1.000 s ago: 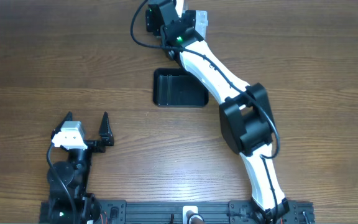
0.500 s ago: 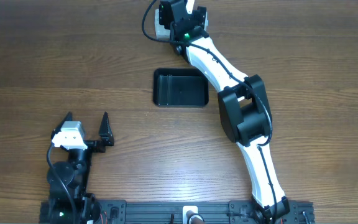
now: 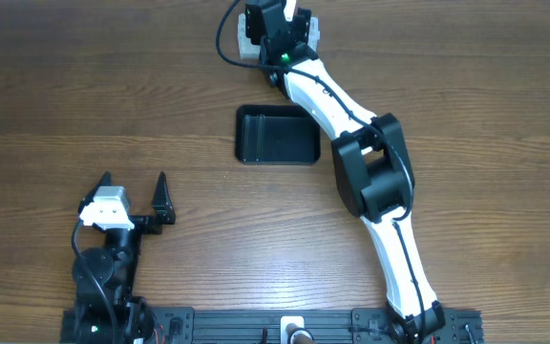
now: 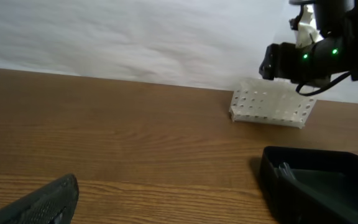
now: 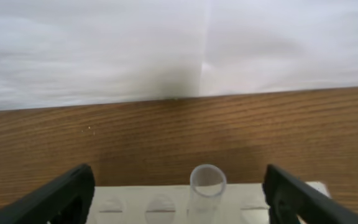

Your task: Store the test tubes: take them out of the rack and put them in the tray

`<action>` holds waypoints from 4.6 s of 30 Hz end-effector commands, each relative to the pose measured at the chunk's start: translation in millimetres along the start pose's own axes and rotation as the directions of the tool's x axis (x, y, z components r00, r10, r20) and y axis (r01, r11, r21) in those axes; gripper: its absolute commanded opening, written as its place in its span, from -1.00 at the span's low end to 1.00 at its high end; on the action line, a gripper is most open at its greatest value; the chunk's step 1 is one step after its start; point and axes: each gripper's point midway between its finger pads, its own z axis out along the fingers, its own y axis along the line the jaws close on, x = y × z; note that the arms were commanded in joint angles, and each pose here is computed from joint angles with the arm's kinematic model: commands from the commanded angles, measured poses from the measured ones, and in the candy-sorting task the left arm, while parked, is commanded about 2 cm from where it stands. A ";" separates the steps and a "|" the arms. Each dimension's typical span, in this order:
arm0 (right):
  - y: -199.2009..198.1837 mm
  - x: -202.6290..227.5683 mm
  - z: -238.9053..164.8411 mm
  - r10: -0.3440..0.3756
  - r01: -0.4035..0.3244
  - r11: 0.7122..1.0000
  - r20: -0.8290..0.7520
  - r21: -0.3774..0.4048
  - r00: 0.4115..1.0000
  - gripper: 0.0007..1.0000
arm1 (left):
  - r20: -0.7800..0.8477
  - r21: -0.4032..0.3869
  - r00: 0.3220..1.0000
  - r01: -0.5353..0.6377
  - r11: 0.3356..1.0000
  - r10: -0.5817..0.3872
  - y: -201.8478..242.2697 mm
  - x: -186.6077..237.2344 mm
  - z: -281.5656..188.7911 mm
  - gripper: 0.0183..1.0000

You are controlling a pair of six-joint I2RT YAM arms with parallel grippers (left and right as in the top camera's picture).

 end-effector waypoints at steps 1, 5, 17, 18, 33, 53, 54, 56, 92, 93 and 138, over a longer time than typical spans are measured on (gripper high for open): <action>-1.0 -2.8 4.5 0.000 -0.001 1.000 0.019 0.014 1.000 0.46 | 0.001 0.004 1.000 -0.013 1.000 0.013 -0.1 1.0 -0.1 1.00; -2.5 -2.7 4.8 -0.002 0.002 1.000 0.019 0.019 1.000 0.26 | 0.001 0.004 1.000 -0.013 1.000 0.013 -0.2 0.9 -0.1 1.00; -11.6 -4.3 5.3 -0.037 0.035 0.997 0.025 0.063 0.999 -0.06 | 0.001 0.004 1.000 -0.013 1.000 0.013 -0.1 1.0 -0.1 1.00; -13.0 -4.5 5.6 -0.036 0.034 0.997 0.026 0.067 0.999 -0.07 | 0.001 0.004 1.000 -0.013 1.000 0.013 -0.1 1.0 -0.1 1.00; -17.0 -4.2 6.5 -0.037 0.035 0.996 0.022 0.077 0.999 -0.49 | 0.001 0.004 1.000 -0.013 1.000 0.013 -0.2 0.9 -0.1 1.00; -20.7 -3.5 7.4 -0.039 0.037 0.996 0.016 0.086 0.999 -0.86 | 0.001 0.004 1.000 -0.013 1.000 0.013 -0.1 1.0 -0.1 1.00; -20.7 -3.7 7.3 -0.039 0.038 0.996 0.017 0.087 0.999 -0.86 | 0.001 0.004 1.000 -0.013 1.000 0.013 -0.2 0.9 -0.1 1.00; -19.9 -5.6 6.1 -0.046 0.044 0.995 0.020 0.085 0.999 -0.88 | 0.001 0.004 1.000 -0.013 1.000 0.013 -0.2 0.9 -0.1 1.00; -22.5 41.5 -174.1 -0.041 -0.007 0.996 -0.565 -0.084 0.824 -0.95 | 0.001 0.004 1.000 -0.013 1.000 0.013 -0.2 0.9 -0.1 1.00; -23.9 52.4 -170.1 -0.036 -0.006 0.997 -0.583 -0.071 0.812 -0.96 | 0.001 0.004 1.000 -0.013 1.000 0.013 -0.2 0.9 -0.1 1.00; -2.0 174.2 -128.4 -0.064 0.063 0.998 -0.723 -0.028 0.688 -0.87 | 0.001 0.004 1.000 -0.013 1.000 0.013 -0.2 0.9 -0.1 1.00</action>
